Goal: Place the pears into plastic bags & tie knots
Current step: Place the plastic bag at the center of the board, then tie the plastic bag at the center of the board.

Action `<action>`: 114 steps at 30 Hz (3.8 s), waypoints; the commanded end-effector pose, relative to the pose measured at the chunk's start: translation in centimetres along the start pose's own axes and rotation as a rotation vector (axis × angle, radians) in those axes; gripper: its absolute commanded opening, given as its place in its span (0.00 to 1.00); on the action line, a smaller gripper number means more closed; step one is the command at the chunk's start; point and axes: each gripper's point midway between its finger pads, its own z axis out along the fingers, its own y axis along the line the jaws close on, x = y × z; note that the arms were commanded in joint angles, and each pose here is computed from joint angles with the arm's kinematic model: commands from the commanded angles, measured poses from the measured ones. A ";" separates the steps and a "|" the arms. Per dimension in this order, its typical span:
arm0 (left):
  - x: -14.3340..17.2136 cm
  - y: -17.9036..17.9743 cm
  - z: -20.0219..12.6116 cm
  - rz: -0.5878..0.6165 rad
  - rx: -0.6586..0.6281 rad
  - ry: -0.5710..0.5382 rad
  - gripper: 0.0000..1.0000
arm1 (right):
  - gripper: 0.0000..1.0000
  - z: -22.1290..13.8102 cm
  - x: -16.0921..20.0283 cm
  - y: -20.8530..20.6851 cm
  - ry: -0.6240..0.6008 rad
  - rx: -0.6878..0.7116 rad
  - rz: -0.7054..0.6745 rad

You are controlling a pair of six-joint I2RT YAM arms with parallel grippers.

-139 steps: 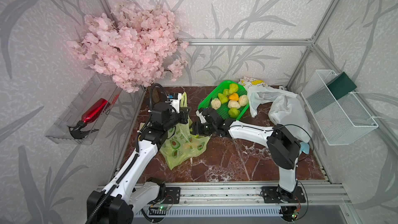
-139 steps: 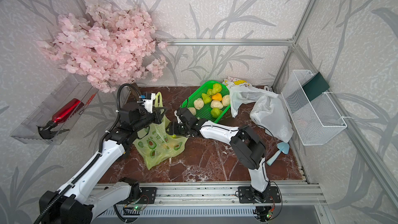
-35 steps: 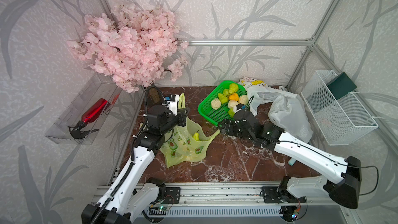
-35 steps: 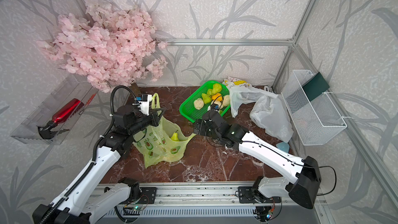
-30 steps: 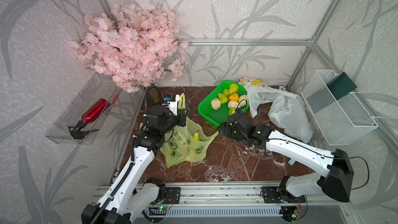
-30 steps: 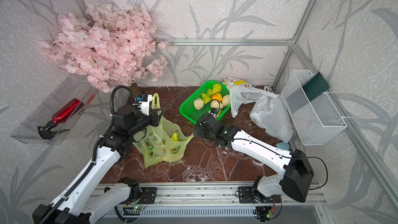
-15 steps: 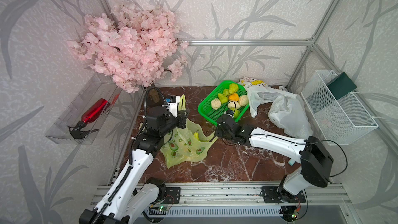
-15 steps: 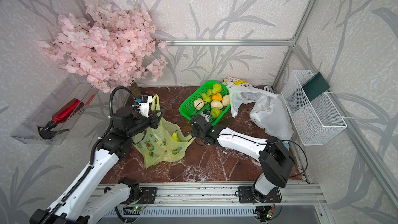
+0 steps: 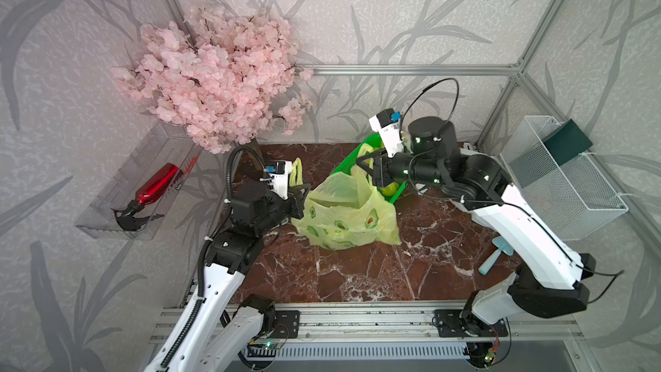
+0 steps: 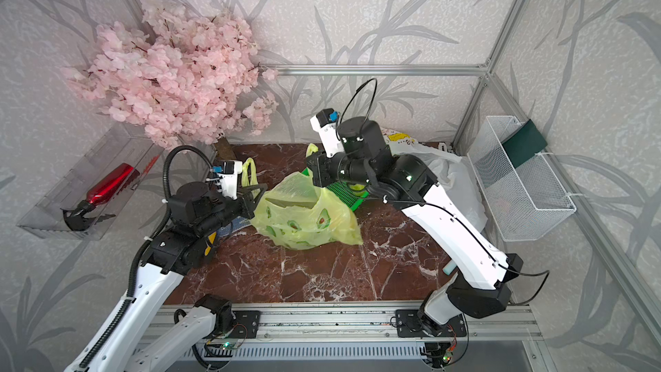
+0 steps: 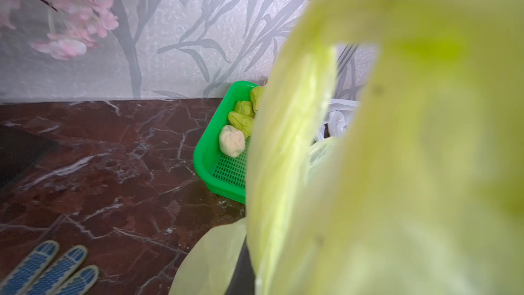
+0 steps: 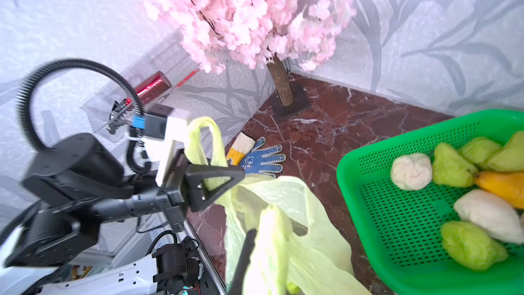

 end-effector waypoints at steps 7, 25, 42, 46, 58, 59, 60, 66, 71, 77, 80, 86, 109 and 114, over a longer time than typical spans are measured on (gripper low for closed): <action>0.8 -4.3 4.9 -0.137 0.200 -0.044 0.00 | 0.00 0.3 5.0 -9.1 0.147 0.194 0.027; 2.3 -7.6 5.2 0.182 0.409 0.022 0.03 | 0.61 -1.7 4.4 -5.9 0.140 0.284 -0.337; 2.5 -9.9 4.8 0.235 0.600 0.036 0.00 | 0.62 6.6 6.8 0.0 0.191 -0.331 -0.357; 2.7 -10.1 4.9 0.237 0.619 0.049 0.00 | 0.52 7.2 6.6 0.2 0.203 -0.398 -0.334; 0.4 -6.6 4.9 0.246 0.410 -0.083 0.40 | 0.03 6.6 3.6 -0.6 0.123 -0.396 0.013; 0.1 -6.4 5.0 0.262 0.398 -0.099 0.41 | 0.01 6.8 3.7 -0.8 0.126 -0.380 0.039; 0.0 -6.5 5.1 0.283 0.392 -0.110 0.41 | 0.00 6.9 3.8 -0.9 0.127 -0.363 0.066; 0.6 -6.9 6.2 0.380 0.387 -0.101 0.43 | 0.00 7.8 4.0 -2.6 0.109 -0.272 0.194; 1.3 -6.4 7.0 0.442 0.332 -0.102 0.41 | 0.00 8.0 3.6 -2.6 0.093 -0.278 0.283; 1.6 -5.8 7.3 0.468 0.275 -0.092 0.06 | 0.02 8.0 3.0 -2.2 0.092 -0.316 0.341; 1.8 -5.2 7.6 0.463 0.249 -0.068 0.00 | 0.32 5.5 1.9 -2.9 0.059 -0.339 0.285; 1.6 -3.8 7.8 0.385 0.164 -0.020 0.00 | 0.59 -2.8 4.4 -8.2 -0.056 -0.122 0.103; 1.2 -4.8 7.3 0.230 0.332 0.058 0.00 | 0.75 -0.4 12.6 -16.8 -0.174 -0.137 -0.085; 1.2 -5.0 7.4 0.190 0.368 0.088 0.00 | 0.51 0.4 12.6 -17.0 -0.163 -0.159 -0.097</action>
